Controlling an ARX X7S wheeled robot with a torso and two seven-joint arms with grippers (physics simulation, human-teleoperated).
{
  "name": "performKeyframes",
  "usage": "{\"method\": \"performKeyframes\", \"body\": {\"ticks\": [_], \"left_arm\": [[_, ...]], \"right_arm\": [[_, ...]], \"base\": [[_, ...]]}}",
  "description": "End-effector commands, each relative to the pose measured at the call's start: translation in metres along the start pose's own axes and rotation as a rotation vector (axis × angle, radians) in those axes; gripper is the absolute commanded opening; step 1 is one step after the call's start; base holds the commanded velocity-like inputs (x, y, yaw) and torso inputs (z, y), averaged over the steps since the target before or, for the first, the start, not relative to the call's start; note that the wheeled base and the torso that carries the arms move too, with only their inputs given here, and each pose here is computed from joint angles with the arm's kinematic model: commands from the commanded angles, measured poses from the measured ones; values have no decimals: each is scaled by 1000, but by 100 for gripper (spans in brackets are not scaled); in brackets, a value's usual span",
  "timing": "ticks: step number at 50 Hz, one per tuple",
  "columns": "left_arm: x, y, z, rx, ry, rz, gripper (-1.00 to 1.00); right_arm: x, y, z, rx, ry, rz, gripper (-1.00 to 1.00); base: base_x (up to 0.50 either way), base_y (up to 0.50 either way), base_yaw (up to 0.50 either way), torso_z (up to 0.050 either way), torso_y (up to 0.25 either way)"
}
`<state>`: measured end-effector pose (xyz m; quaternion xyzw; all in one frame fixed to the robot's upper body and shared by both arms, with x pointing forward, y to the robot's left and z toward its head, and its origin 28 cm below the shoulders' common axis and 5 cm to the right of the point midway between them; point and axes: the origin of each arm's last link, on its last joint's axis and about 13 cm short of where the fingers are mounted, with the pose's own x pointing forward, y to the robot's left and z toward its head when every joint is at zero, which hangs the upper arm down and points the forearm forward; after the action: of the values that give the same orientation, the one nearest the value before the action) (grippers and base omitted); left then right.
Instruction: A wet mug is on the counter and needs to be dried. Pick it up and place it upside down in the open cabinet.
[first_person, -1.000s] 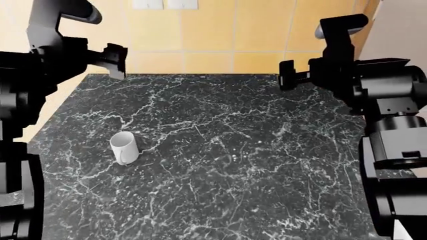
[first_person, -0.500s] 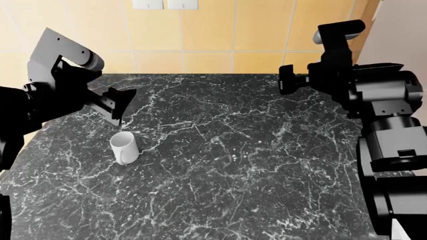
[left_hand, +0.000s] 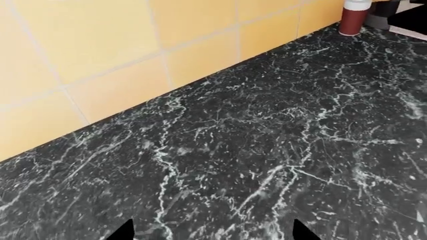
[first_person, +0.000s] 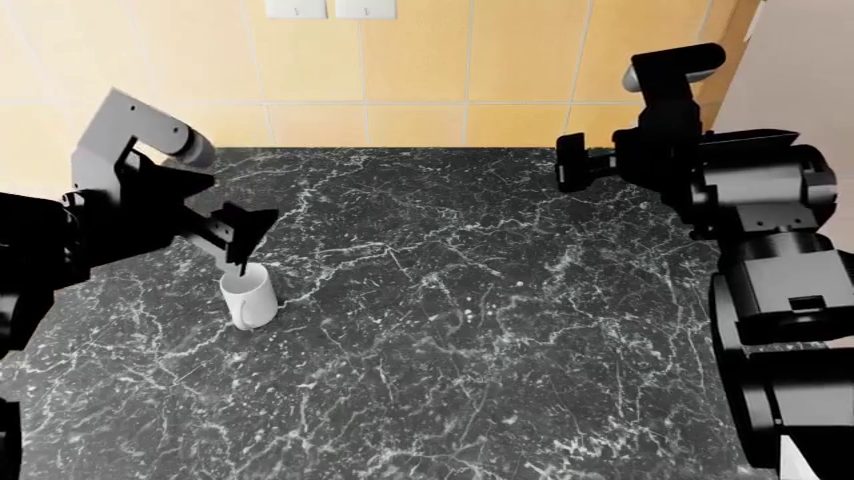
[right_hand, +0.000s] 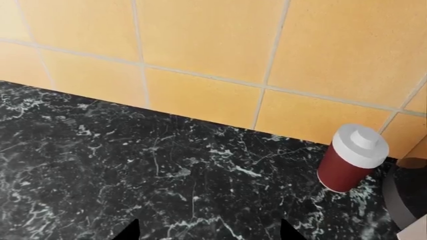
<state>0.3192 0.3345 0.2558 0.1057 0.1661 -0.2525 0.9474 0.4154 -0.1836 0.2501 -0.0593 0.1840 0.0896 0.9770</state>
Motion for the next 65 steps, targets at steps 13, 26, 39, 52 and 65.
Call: {"method": "performKeyframes", "body": {"ticks": [13,26,39,52,65], "left_arm": [[-1,-1,-11,-27,71,-39,100],[-12,-1,-4,-50,80,-24,100],[-17,-5,-15,-53,105,-69,100],[-29,-14,-29,-42,156,-96,100],[-26,-15,-35,-37,168,-103,100]], "right_arm": [[4,0,-2,-14,4,-12,100],[6,-1,-3,-19,8,-19,100],[7,-1,-4,-28,13,-28,100],[7,-3,-6,-32,13,-37,100],[9,-3,-10,-22,14,-32,100]], "base": [[0,0,0,0,0],[0,0,0,0,0],[0,0,0,0,0],[0,0,0,0,0],[0,0,0,0,0]]}}
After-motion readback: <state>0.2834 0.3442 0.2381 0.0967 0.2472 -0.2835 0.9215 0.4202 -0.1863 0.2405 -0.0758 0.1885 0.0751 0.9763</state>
